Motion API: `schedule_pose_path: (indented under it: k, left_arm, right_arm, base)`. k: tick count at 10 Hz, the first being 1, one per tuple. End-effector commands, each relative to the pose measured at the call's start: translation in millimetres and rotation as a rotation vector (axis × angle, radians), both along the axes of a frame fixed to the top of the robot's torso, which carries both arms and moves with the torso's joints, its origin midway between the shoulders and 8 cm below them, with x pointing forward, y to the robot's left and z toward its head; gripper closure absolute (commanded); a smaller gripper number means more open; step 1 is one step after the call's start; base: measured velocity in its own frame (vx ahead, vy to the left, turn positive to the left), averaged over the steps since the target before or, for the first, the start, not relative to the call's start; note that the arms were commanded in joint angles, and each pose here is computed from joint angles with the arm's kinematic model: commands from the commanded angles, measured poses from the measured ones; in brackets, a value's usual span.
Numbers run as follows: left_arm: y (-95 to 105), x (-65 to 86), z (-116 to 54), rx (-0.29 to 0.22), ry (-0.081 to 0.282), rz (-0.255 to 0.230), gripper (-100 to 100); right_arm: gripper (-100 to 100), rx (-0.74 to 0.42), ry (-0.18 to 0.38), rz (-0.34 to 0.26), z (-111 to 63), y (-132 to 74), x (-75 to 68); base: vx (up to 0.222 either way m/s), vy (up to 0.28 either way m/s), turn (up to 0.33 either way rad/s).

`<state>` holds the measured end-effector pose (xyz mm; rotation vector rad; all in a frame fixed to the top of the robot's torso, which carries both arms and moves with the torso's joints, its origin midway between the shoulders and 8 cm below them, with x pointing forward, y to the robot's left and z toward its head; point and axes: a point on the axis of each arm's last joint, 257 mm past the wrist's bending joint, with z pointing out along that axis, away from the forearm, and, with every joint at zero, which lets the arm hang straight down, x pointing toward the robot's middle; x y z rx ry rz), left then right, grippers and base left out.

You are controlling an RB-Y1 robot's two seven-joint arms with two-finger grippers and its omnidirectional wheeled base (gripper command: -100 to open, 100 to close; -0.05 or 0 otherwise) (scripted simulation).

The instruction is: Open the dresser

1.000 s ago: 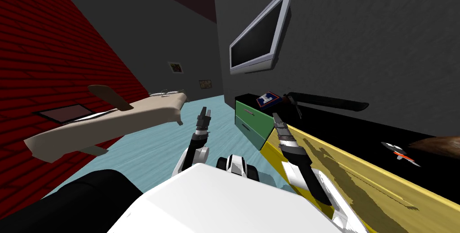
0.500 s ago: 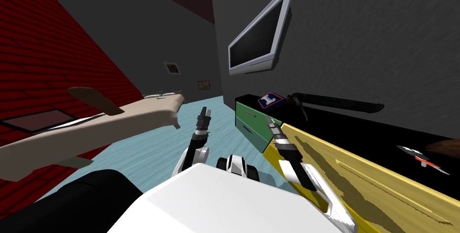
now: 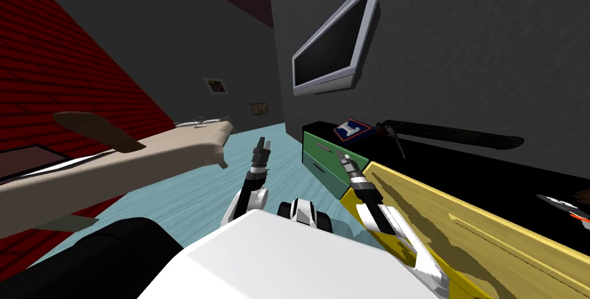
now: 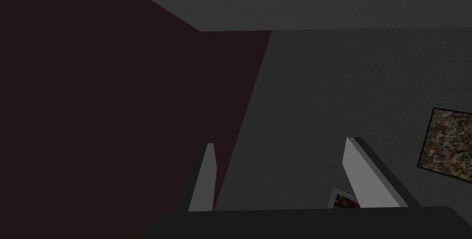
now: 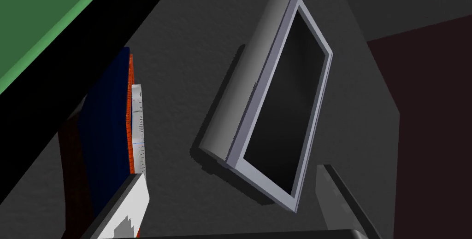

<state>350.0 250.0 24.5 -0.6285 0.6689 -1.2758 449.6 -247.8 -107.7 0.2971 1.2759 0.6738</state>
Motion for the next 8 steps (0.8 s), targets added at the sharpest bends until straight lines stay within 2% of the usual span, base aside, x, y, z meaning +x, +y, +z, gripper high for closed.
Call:
schedule_pose_path:
  k: [1, 2, 3, 4, 6, 7, 8]
  left_arm:
    - [0.0, 0.0, 0.0, 0.000, 0.000, 0.000, 0]
    - [0.0, 0.0, 0.0, 0.000, 0.000, 0.000, 0]
    - [0.0, 0.0, 0.0, 0.000, 0.000, 0.000, 0]
    - [0.0, 0.0, 0.0, 0.000, 0.000, 0.000, 0]
    - [0.0, 0.0, 0.0, 0.000, 0.000, 0.000, 0]
    - [0.0, 0.0, 0.0, 0.000, 0.000, 0.000, 0]
    - [0.0, 0.0, 0.0, 0.000, 0.000, 0.000, 0]
  right_arm:
    - [-100, -0.110, 0.074, -0.043, -31.4, -5.0, 15.9]
    - [-100, -0.133, 0.073, -0.046, -32.5, -4.5, 16.0]
    - [-100, -0.187, 0.108, -0.067, -47.8, -8.8, 22.4]
    - [-100, -0.197, 0.107, -0.068, -48.1, -8.6, 22.4]
    - [-100, -0.306, 0.177, -0.111, -78.8, -20.2, 33.9]
    - [-100, -0.329, 0.175, -0.114, -79.5, -20.1, 33.9]
    - [-100, -0.383, 0.205, -0.136, -92.4, -27.0, 39.0]
  base:
    - [0.138, 0.134, -0.096]
    - [0.105, 0.120, -0.033]
    - [0.099, 0.125, -0.064]
    - [0.074, 0.104, -0.036]
    - [0.091, 0.127, -0.092]
    - [0.080, 0.128, -0.040]
    - [0.088, 0.117, -0.066]
